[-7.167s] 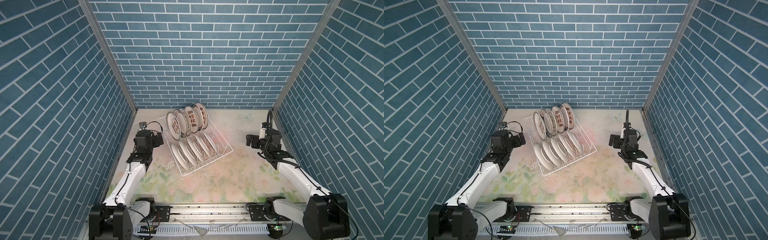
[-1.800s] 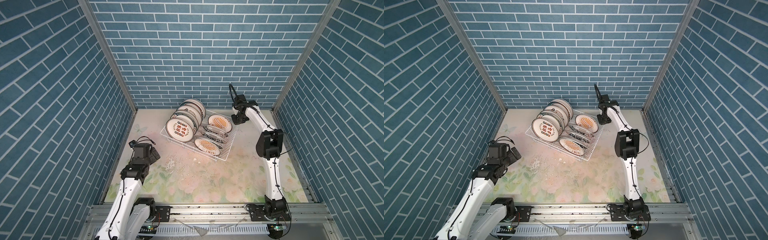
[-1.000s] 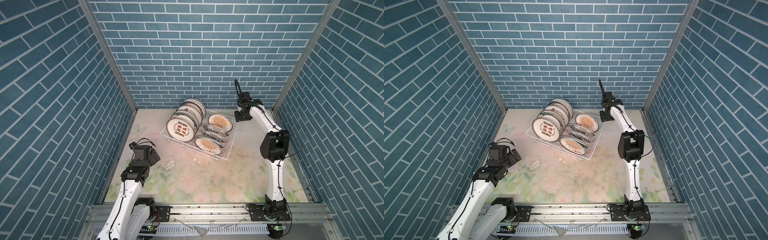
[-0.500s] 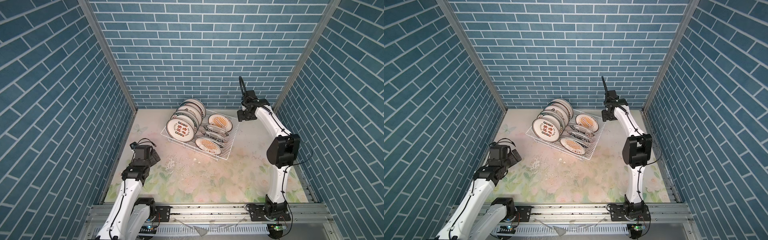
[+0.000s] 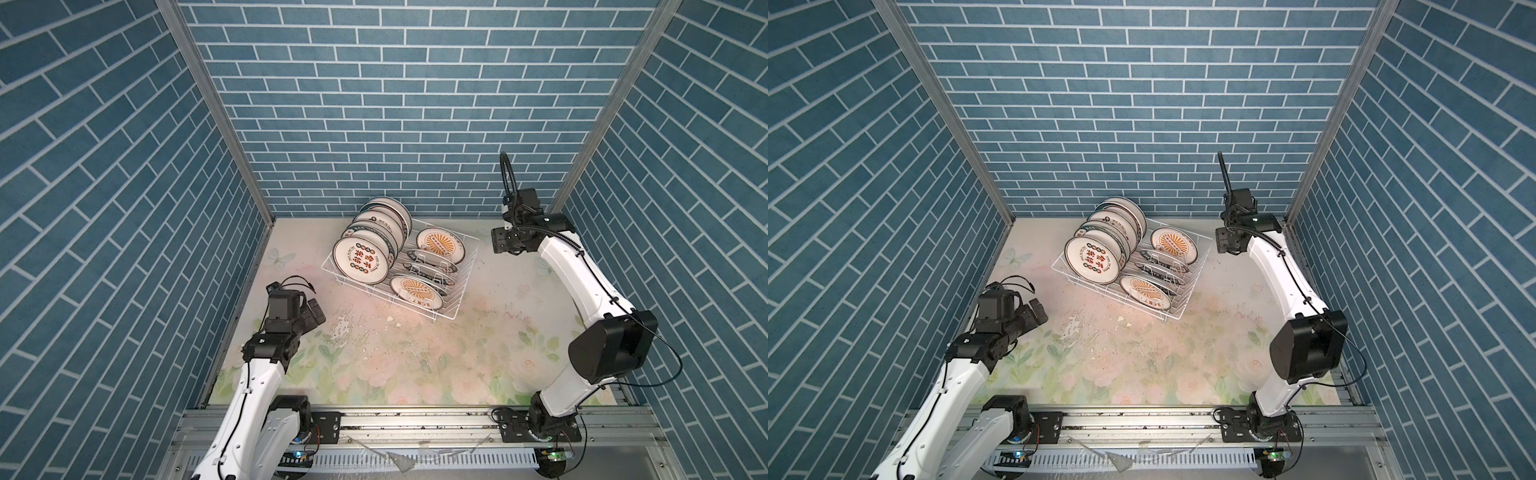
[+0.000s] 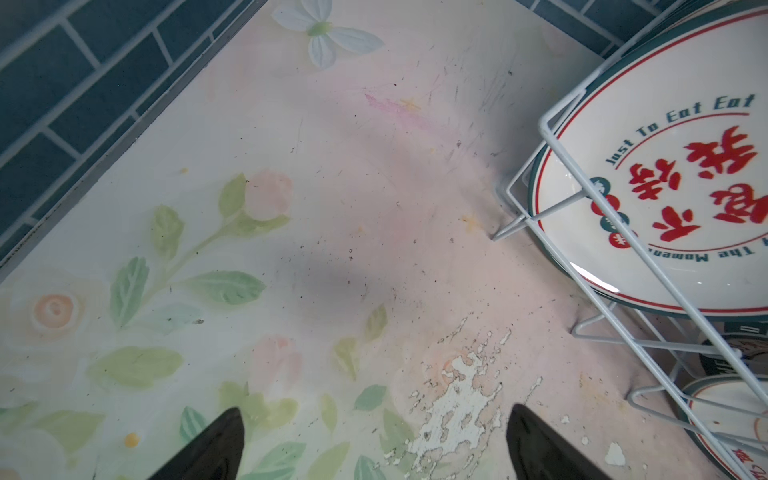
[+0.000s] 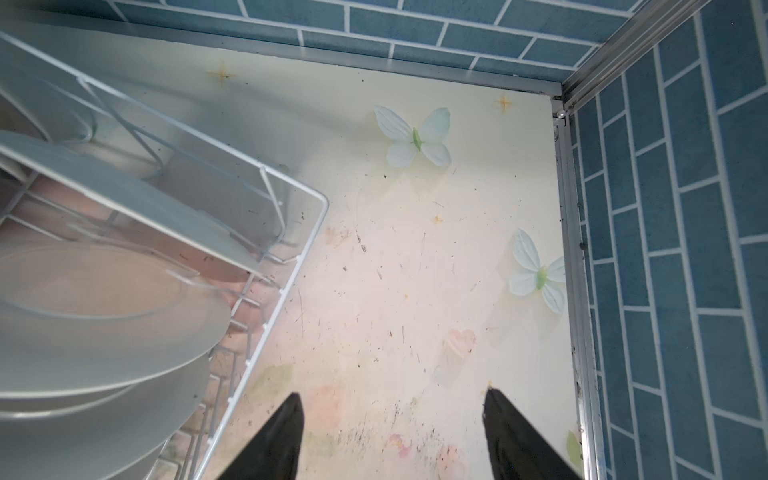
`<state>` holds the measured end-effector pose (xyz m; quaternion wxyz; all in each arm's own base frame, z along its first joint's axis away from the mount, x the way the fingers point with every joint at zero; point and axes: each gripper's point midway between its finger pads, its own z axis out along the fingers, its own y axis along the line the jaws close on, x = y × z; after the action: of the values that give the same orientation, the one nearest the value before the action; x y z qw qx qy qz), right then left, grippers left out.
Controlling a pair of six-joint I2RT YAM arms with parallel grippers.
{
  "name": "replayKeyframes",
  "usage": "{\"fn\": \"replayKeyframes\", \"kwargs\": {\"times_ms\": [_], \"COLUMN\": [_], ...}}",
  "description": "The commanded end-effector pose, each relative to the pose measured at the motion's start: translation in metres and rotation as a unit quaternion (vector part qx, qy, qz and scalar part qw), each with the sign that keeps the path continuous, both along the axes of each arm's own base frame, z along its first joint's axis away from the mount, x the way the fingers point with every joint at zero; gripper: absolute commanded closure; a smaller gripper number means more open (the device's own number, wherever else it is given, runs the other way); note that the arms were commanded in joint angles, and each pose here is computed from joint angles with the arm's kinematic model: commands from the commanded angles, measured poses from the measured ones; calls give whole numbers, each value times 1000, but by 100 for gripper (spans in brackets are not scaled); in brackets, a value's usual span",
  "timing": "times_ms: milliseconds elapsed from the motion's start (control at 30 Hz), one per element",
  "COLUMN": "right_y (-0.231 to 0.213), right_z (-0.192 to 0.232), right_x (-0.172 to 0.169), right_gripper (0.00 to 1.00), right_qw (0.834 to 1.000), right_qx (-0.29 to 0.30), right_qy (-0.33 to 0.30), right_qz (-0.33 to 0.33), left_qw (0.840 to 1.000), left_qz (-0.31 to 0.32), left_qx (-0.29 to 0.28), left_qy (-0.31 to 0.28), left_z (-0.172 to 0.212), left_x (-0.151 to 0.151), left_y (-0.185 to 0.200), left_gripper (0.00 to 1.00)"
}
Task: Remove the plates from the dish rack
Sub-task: 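Lower the open right gripper into the rack between the upright plates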
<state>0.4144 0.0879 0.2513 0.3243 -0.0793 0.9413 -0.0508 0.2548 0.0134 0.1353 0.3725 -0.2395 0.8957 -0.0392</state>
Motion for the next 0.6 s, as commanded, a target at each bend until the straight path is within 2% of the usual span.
{"fn": "replayKeyframes", "kwargs": {"times_ms": [0, 167, 567], "right_y": [33, 88, 190], "right_z": [8, 15, 14], "right_x": [-20, -51, -90], "right_gripper": [31, 31, 39], "right_qw": [998, 991, 969], "right_qx": [11, -15, 4], "right_qy": [-19, -30, -46], "right_qz": [53, 127, 244], "left_qw": [1000, 999, 999], "left_qz": [-22, -35, -42], "left_qx": [-11, -16, -25], "left_qy": [-13, -7, -5], "left_z": [5, 4, -1], "left_x": [4, 5, 4], "left_y": [-8, -13, -17], "left_gripper": [1, 1, 1]}}
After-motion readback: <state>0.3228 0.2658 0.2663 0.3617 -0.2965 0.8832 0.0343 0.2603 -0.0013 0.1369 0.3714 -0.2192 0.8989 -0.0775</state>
